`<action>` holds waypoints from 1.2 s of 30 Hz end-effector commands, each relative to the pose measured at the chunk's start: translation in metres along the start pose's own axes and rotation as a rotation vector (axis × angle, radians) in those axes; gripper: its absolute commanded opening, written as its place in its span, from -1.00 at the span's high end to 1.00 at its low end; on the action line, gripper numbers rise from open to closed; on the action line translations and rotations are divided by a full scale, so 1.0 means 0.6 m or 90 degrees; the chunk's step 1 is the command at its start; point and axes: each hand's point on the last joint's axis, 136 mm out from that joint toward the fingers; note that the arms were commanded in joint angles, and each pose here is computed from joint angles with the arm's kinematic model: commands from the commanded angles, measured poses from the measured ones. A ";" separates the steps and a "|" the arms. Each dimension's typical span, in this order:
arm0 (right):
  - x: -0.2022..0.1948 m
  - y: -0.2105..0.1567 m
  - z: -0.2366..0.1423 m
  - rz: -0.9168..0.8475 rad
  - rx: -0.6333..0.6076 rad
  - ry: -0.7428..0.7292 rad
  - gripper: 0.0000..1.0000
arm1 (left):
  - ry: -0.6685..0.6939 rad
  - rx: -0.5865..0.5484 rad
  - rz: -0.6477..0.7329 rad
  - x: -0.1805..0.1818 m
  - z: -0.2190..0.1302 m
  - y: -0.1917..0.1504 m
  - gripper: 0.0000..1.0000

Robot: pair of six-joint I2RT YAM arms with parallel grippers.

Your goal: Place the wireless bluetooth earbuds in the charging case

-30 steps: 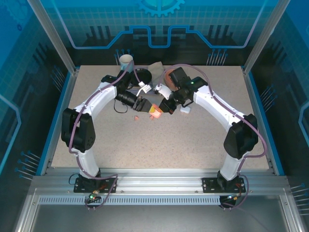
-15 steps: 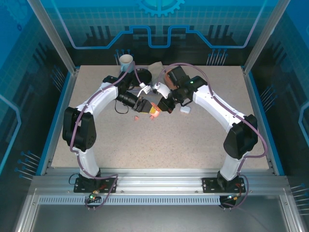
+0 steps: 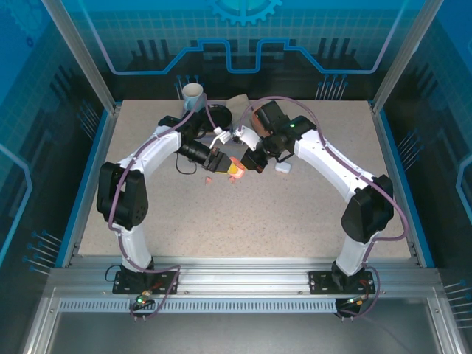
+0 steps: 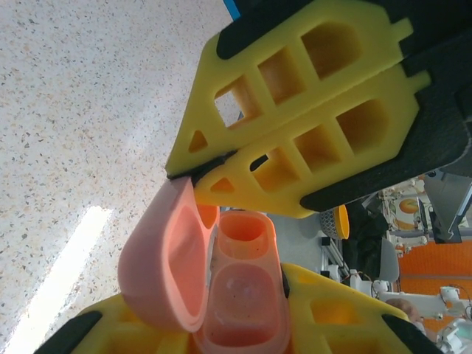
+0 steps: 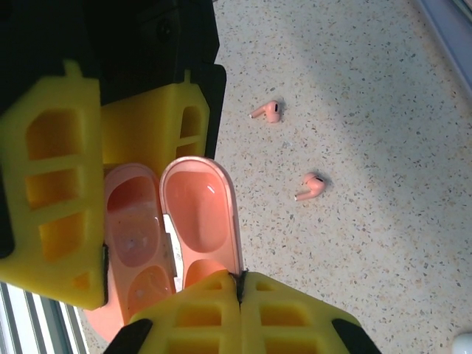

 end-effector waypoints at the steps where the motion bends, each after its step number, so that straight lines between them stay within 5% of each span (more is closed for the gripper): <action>1: 0.008 0.033 -0.018 -0.016 -0.033 -0.010 1.00 | -0.021 0.011 -0.017 -0.004 0.006 -0.009 0.65; 6: -0.002 0.041 -0.021 -0.014 -0.036 -0.030 1.00 | -0.028 0.011 -0.017 -0.007 0.006 -0.009 1.00; 9: -0.022 0.046 -0.022 0.004 -0.036 -0.070 1.00 | -0.028 0.008 -0.011 -0.010 0.005 -0.008 1.00; 14: -0.049 0.062 -0.054 0.040 -0.066 -0.109 0.34 | -0.006 -0.005 0.010 -0.012 -0.001 -0.004 1.00; 23: -0.027 0.080 -0.165 0.106 -0.176 -0.063 -0.16 | 0.085 -0.044 0.064 -0.016 -0.022 0.009 1.00; 29: -0.064 0.052 -0.183 0.266 -0.201 -0.123 -0.24 | 0.247 -0.150 0.148 -0.026 -0.067 0.031 1.00; 36: -0.095 0.013 -0.123 0.460 -0.201 -0.132 -0.24 | 0.420 -0.336 0.238 -0.063 -0.148 0.068 1.00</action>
Point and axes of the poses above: each hand's point on the last joint's axis, 136 mm out from that joint toward the fingers, its own z axis out along the fingers, its own x axis along the line the jaws close on, y = z × x, and after that the axes turned 6 degrees about z, right-handed
